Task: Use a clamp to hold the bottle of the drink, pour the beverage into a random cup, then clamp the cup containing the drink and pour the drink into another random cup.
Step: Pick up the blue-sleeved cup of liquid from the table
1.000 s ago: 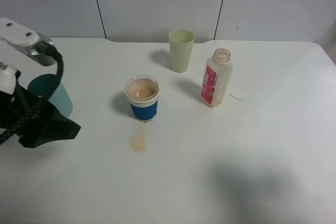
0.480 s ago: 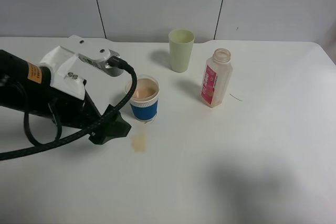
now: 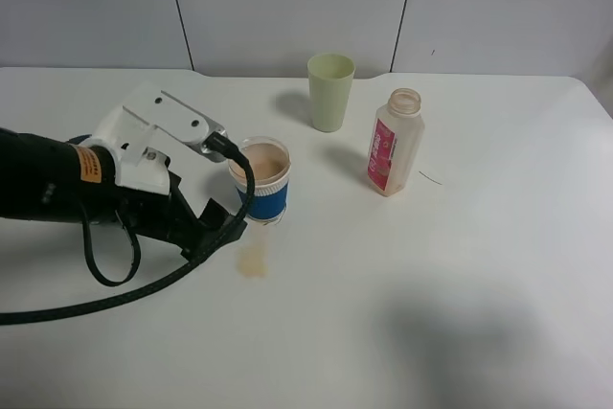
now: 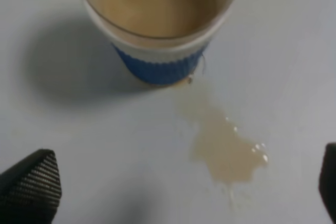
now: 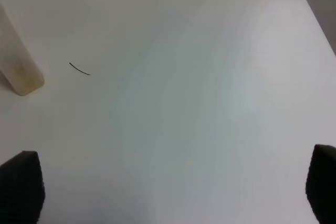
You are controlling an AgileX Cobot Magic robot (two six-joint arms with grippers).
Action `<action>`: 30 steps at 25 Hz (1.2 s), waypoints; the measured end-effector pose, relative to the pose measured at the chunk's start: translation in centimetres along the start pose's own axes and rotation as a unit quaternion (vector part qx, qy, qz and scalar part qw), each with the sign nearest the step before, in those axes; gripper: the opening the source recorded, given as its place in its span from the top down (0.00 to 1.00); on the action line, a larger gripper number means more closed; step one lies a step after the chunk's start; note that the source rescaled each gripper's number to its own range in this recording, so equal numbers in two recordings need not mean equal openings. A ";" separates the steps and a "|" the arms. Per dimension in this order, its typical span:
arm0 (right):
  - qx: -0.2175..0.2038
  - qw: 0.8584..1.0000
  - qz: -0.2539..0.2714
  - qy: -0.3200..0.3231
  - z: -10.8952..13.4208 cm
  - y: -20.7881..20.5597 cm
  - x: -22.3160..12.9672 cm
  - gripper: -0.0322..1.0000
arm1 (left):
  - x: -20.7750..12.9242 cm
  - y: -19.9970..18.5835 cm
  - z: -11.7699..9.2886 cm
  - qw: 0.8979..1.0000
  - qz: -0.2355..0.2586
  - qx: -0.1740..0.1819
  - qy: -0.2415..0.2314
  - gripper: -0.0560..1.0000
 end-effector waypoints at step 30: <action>0.000 1.000 0.000 0.000 0.0 0.0 0.0 0.00 | -1.7 5.5 0.8 0.980 -0.190 -0.017 0.052 0.00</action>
Point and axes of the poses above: a point on each arm's last joint axis where the gripper is mounted, y pointing out along that axis toward the gripper, z along the wrist's bending axis when the last joint is at zero, x = y × z, the point moved 5 cm from there along y, pointing out along that axis toward the gripper, and after that the axes turned 10 degrees about -y, right-handed, at the moved point
